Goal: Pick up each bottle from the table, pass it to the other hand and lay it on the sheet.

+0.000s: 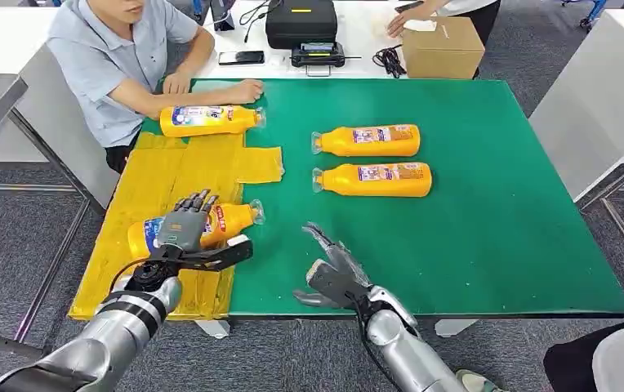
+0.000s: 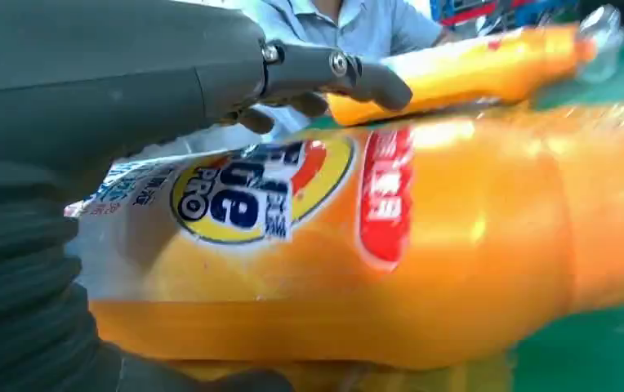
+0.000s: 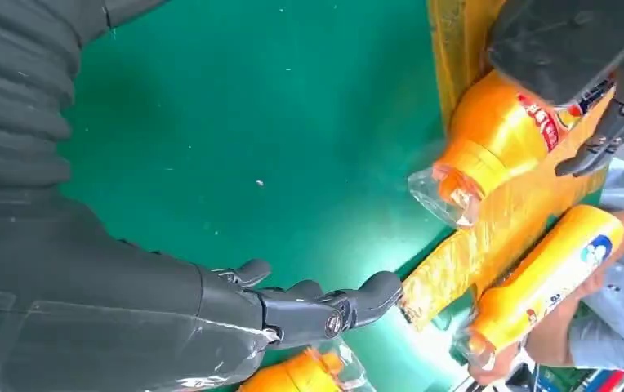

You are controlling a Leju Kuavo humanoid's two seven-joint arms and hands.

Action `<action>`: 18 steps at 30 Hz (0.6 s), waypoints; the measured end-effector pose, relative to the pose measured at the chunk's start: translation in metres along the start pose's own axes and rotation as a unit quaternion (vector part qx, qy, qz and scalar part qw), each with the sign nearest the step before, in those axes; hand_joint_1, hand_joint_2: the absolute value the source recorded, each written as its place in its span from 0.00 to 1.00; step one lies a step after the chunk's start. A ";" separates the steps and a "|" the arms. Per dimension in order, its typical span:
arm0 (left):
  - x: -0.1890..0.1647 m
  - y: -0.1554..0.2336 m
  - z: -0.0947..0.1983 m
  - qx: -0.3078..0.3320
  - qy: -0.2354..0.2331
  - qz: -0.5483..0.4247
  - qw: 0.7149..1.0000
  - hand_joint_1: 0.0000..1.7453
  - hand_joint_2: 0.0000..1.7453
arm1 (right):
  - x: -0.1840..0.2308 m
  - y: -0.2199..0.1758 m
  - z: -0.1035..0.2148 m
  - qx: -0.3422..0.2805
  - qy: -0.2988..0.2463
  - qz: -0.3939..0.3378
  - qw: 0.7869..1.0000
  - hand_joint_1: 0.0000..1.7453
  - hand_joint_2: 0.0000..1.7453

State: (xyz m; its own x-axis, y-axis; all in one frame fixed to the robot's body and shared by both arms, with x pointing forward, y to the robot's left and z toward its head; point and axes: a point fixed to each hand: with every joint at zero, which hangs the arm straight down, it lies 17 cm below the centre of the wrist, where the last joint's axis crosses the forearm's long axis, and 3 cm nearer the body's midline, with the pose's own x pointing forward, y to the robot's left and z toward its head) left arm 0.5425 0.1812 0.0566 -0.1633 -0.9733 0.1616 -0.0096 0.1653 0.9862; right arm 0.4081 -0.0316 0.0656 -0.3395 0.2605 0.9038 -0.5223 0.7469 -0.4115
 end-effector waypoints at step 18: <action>0.078 0.117 0.072 0.257 -0.086 0.066 0.960 0.00 1.00 | -0.023 0.011 0.029 -0.025 0.031 -0.013 0.999 0.00 1.00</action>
State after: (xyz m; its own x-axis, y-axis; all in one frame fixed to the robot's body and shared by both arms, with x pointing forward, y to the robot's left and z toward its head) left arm 0.4579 0.1363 0.1816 -0.3564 -0.9050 0.2322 -0.4558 0.3853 0.8024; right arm 0.3879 -0.0469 0.0372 -0.2769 0.2767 0.9202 -0.4908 0.7826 -0.3830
